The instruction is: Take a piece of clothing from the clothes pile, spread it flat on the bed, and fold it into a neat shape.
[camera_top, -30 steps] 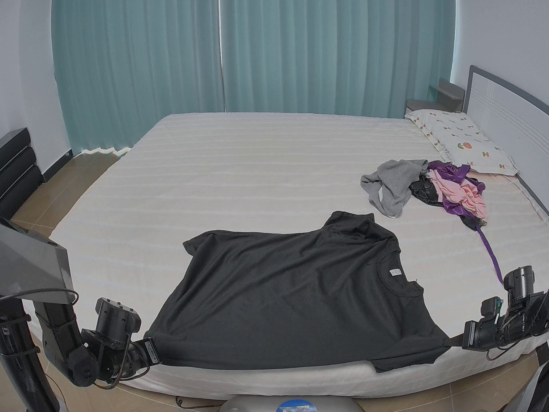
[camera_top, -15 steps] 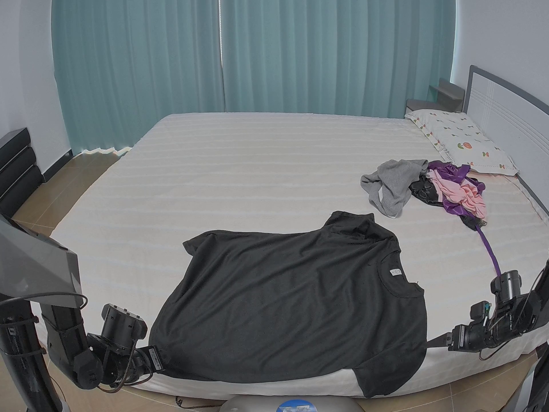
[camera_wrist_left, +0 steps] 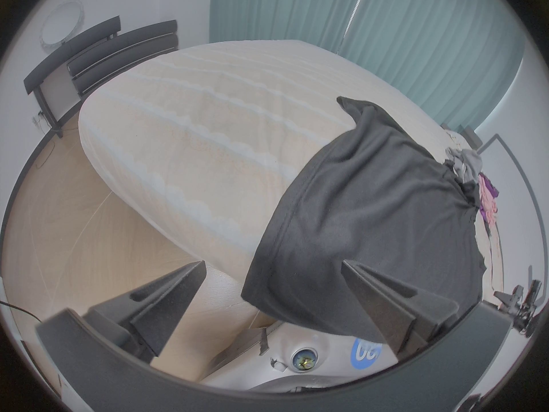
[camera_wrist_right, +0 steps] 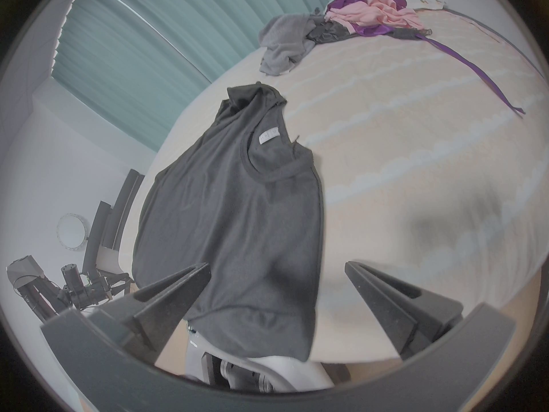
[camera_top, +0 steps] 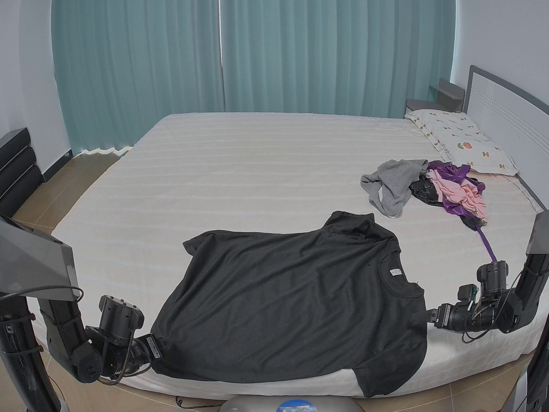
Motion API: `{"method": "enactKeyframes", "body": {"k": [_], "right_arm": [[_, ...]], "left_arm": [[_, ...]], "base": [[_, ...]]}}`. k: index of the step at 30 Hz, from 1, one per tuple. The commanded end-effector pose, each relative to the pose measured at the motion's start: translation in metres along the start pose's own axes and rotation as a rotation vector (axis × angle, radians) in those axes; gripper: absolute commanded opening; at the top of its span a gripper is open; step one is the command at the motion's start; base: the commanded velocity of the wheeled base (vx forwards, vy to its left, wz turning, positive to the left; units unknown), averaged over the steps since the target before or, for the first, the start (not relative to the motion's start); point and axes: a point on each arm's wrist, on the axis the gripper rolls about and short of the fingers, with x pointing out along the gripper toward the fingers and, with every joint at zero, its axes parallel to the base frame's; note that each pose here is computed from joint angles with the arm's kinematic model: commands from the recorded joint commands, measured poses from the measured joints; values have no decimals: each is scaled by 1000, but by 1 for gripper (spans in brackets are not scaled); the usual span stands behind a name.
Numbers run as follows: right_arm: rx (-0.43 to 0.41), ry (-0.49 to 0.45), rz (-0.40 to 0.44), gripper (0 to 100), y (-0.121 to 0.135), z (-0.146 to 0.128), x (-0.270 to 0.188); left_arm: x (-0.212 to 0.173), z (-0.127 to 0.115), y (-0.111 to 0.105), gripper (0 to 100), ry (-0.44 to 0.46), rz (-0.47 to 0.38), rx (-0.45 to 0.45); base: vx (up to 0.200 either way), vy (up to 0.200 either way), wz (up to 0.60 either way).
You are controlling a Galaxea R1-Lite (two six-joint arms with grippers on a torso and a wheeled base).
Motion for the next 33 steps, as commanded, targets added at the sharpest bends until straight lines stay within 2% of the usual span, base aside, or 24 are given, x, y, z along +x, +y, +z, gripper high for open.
{"method": "enactKeyframes", "body": {"k": [1,2,14,24,33], "right_arm": [[28,25,-1,100,-7,-9,28],[26,23,-6,0,-7,-10,30],[37,28,-83,0,-10,-19,23],[47,-5,-127,0,-10,-27,-11],[16,44,-167,0,-16,-40,-19]], "left_arm": [[3,10,-2,100,-29,-21,-50],[2,10,-3,100,-27,-25,-50],[3,12,-1,100,-29,-24,-57],[3,18,0,100,-50,-24,-79],[2,19,-1,100,-55,-27,-80]], "base": [[0,0,0],[0,0,0],[0,0,0],[0,0,0],[0,0,0]]}}
